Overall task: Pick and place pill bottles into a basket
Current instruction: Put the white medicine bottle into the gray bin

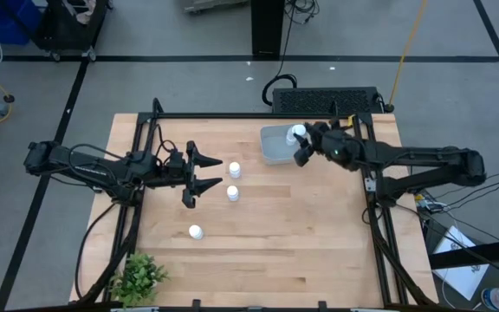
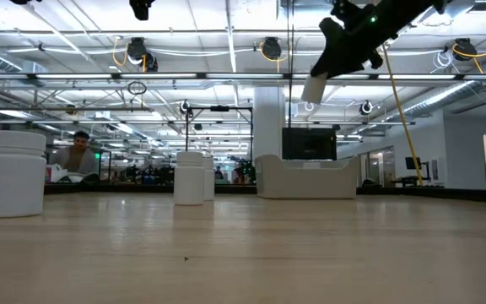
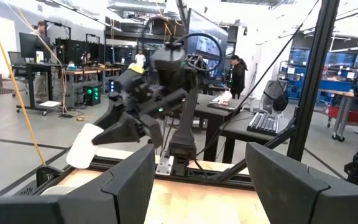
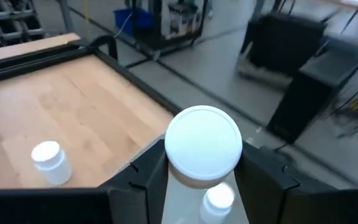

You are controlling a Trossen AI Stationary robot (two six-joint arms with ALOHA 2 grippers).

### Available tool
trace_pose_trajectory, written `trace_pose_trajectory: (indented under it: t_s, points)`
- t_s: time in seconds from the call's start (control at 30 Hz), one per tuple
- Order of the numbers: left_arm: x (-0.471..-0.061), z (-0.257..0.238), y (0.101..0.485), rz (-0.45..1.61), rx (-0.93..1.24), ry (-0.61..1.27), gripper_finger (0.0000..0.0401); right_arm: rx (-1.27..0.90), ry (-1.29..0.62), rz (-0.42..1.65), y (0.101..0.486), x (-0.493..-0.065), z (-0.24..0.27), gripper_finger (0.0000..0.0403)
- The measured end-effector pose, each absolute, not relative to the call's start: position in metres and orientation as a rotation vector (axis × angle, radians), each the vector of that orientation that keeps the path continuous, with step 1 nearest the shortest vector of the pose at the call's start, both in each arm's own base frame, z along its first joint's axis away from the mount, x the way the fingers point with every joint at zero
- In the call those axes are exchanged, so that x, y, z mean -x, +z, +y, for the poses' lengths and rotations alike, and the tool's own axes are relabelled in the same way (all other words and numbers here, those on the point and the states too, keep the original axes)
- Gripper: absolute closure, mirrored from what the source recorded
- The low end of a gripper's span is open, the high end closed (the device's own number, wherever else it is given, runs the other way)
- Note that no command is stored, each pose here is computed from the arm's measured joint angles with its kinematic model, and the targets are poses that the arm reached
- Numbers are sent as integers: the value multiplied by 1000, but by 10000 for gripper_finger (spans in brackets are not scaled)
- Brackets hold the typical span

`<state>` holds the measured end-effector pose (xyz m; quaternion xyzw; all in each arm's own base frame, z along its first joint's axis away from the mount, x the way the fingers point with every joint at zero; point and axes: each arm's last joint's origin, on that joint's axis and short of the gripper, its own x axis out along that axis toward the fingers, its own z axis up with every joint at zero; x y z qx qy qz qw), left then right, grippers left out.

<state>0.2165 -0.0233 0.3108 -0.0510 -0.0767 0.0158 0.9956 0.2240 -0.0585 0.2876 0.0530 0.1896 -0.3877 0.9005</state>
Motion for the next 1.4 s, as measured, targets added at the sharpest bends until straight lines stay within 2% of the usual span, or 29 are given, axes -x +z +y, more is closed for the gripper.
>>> trace_pose_trajectory:
  t_s: [0.33, 0.77, 1.4]
  points:
    - [-217, -23, 311, -159, 103, 32, 146, -291, -783, 558, 258, -227, -95, 256]
    - [-217, -22, 311, -154, 102, 38, 146, -395, -803, 776, 209, -241, -122, 256]
    - [-217, -22, 311, -153, 105, 37, 146, -419, -806, 863, 174, -252, -134, 256]
